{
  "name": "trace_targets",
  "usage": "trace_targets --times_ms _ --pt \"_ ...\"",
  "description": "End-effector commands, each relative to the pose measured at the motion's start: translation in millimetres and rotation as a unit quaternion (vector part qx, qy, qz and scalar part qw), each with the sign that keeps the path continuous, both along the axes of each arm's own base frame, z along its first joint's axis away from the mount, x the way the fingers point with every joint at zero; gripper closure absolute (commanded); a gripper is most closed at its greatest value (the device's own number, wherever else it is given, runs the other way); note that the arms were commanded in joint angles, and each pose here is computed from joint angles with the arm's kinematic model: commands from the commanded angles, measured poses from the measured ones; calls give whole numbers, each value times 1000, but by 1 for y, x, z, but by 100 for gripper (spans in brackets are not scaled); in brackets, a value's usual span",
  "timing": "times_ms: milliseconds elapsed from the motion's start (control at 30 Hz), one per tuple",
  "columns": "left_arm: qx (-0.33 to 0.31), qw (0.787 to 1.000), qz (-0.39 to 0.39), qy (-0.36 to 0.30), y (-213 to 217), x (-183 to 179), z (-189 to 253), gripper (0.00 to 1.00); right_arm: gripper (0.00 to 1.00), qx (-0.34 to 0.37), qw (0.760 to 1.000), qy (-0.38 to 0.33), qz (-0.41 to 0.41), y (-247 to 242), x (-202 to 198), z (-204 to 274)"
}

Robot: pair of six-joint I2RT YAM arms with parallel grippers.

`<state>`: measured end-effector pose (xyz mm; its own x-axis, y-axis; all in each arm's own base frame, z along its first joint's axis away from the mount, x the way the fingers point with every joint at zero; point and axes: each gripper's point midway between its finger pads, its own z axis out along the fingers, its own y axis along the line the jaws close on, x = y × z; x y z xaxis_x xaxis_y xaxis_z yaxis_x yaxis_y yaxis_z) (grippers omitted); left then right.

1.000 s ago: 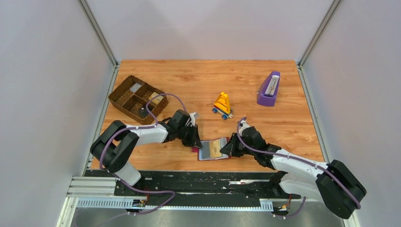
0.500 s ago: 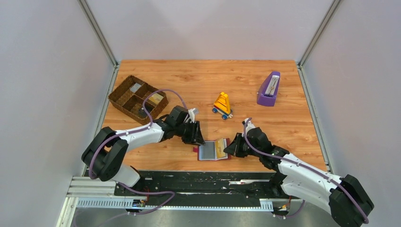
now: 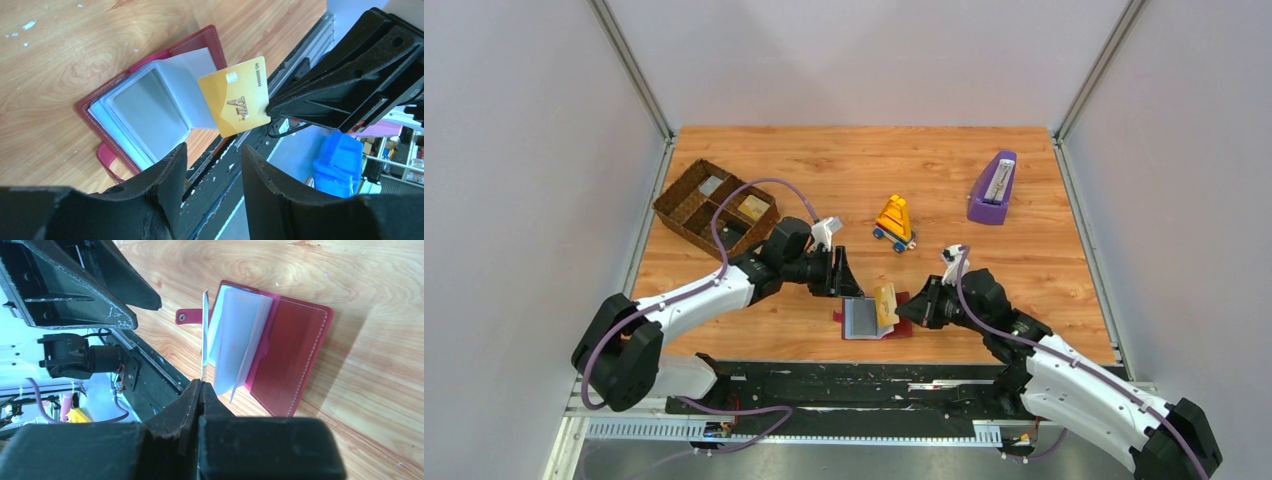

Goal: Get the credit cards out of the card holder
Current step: Remove the credit card from the card holder.

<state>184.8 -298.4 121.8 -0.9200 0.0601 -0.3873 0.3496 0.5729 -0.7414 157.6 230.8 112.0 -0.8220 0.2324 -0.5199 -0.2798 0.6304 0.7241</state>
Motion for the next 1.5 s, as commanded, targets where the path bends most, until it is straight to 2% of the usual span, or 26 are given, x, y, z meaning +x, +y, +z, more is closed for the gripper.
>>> trace_targets --times_ms 0,267,600,733,900,967,1000,1067,1133,1200,1333,1467 --pt "-47 998 -20 -30 -7 -4 25 47 100 54 997 -43 22 11 1 42" --pt "-132 989 -44 -43 -18 -14 46 46 100 111 990 -65 49 19 -8 69" --pt "-177 981 -48 -61 -17 -21 68 48 100 138 986 -56 69 26 -15 78" --pt "-191 979 -43 -59 -17 -22 70 58 100 142 986 -49 76 29 -15 77" --pt "-210 975 -47 -55 -18 -25 74 82 100 142 986 -44 81 30 -16 75" --pt "-212 975 -46 -55 -18 -25 75 84 100 142 986 -43 79 30 -16 75" --pt "-209 975 -44 -57 -18 -24 75 84 100 142 986 -44 75 29 -15 75" --pt "-194 978 -39 -59 -17 -22 70 73 100 144 986 -50 64 27 -13 77" --pt "-170 983 -30 -55 -13 -21 63 58 100 145 986 -56 58 25 -12 80" --pt "-156 985 -27 -61 -10 -20 60 51 100 148 986 -59 57 25 -12 82" --pt "-134 988 -15 -73 -6 -16 57 47 100 150 985 -60 57 25 -12 85" --pt "-137 987 -16 -77 -7 -14 61 46 100 153 984 -60 67 28 -13 89"
